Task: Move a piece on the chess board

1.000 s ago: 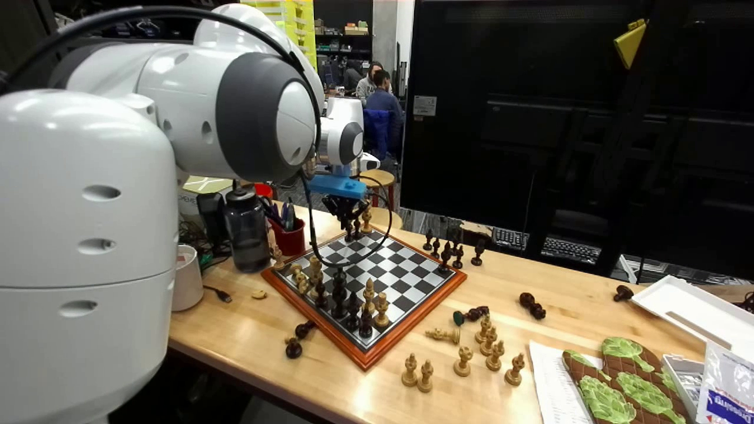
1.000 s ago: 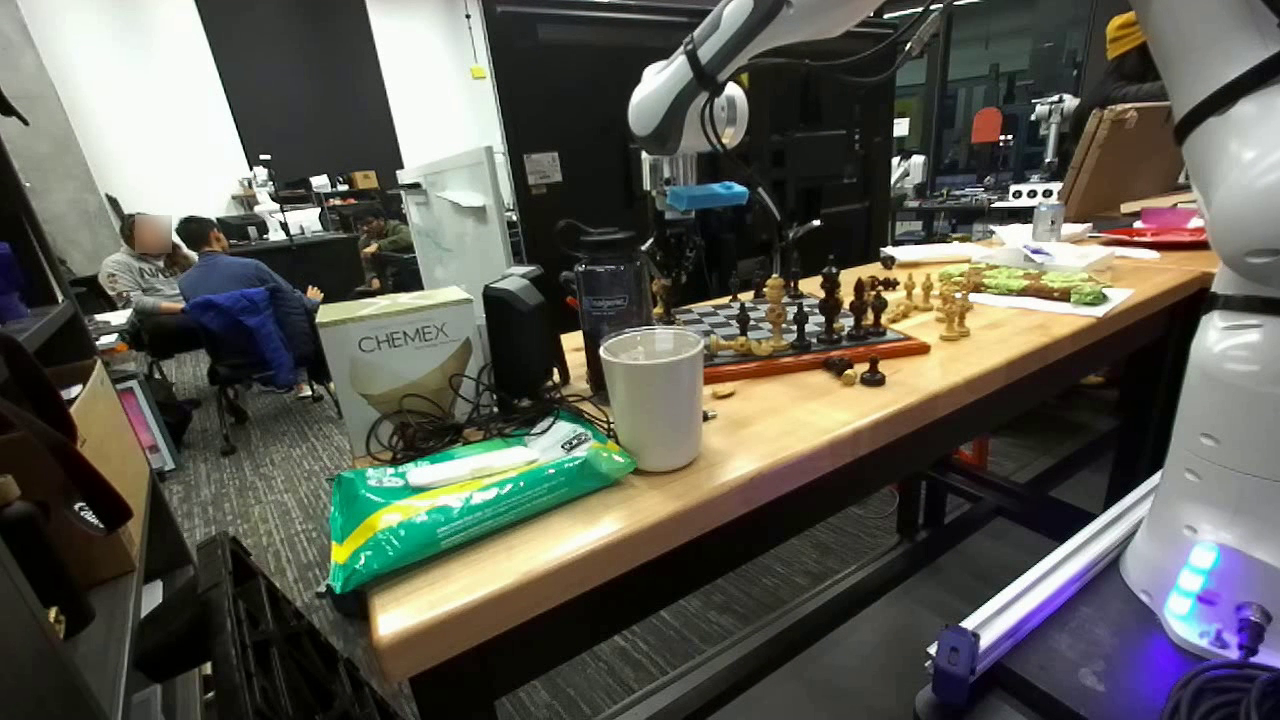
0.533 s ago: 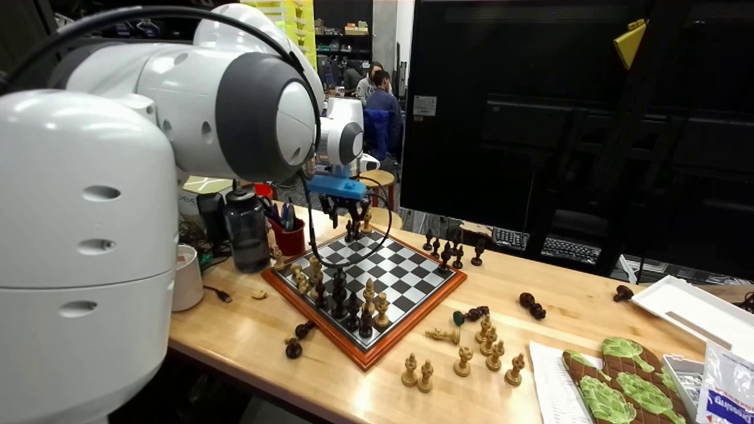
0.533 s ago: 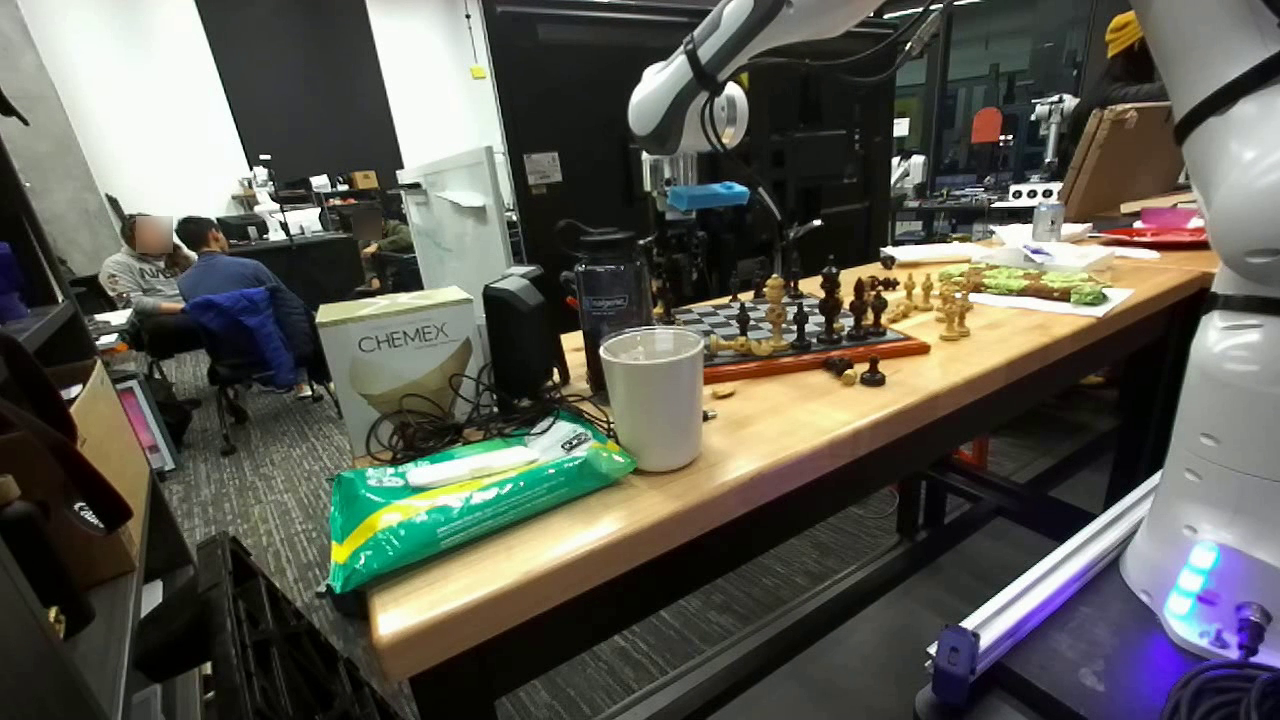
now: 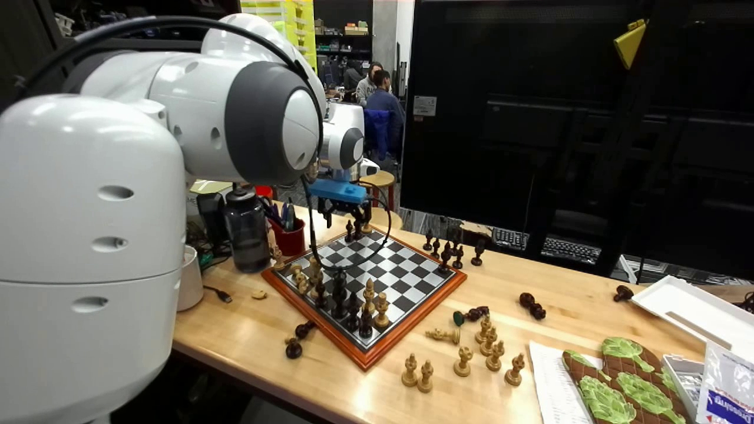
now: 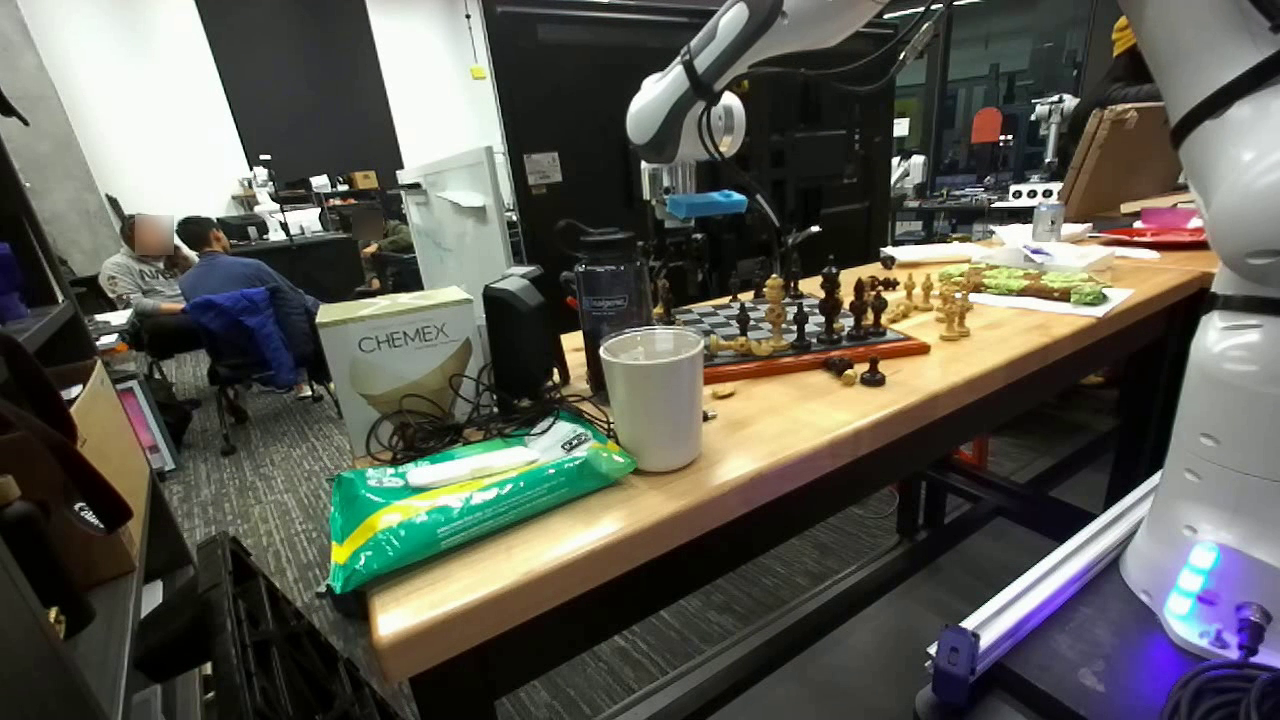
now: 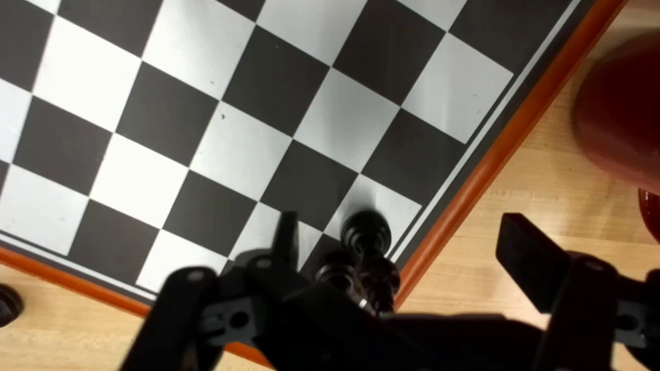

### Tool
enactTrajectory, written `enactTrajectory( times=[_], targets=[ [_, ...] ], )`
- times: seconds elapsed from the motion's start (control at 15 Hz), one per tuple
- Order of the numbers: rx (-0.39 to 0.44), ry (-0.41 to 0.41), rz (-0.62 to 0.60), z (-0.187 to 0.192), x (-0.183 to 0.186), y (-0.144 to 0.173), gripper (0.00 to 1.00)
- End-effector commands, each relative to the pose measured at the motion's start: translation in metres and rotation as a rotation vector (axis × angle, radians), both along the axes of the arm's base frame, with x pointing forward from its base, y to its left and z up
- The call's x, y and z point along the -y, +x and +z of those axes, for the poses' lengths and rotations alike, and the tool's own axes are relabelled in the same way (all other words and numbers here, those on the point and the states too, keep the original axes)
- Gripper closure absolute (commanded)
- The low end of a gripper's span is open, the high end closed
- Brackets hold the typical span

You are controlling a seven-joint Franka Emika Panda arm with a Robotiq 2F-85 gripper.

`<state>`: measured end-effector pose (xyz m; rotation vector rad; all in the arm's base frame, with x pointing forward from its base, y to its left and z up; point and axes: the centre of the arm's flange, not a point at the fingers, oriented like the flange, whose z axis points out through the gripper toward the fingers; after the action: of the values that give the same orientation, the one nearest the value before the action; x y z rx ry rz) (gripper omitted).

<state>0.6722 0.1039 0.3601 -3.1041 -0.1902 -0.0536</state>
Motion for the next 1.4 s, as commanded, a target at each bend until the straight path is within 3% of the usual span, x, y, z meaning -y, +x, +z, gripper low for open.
enactTrajectory(
  times=[0.0,0.53,0.6,0.87,0.93,1.07,1.33],
  targets=[
    [-0.004,0.017,0.016,0.0041,-0.0008,0.004,0.33],
    [-0.001,0.012,0.017,0.0053,-0.001,0.0015,0.96],
    [-0.001,0.011,0.017,0.0055,-0.0008,0.0012,1.0],
    [-0.003,0.012,0.013,0.0065,0.0004,-0.0007,1.0],
    [-0.002,0.013,0.011,0.0066,0.0006,-0.0012,0.74],
    [-0.004,0.017,0.01,0.0062,0.0007,-0.0011,0.69],
    [-0.003,0.015,0.012,0.0049,-0.0002,0.0038,0.45]
  ],
)
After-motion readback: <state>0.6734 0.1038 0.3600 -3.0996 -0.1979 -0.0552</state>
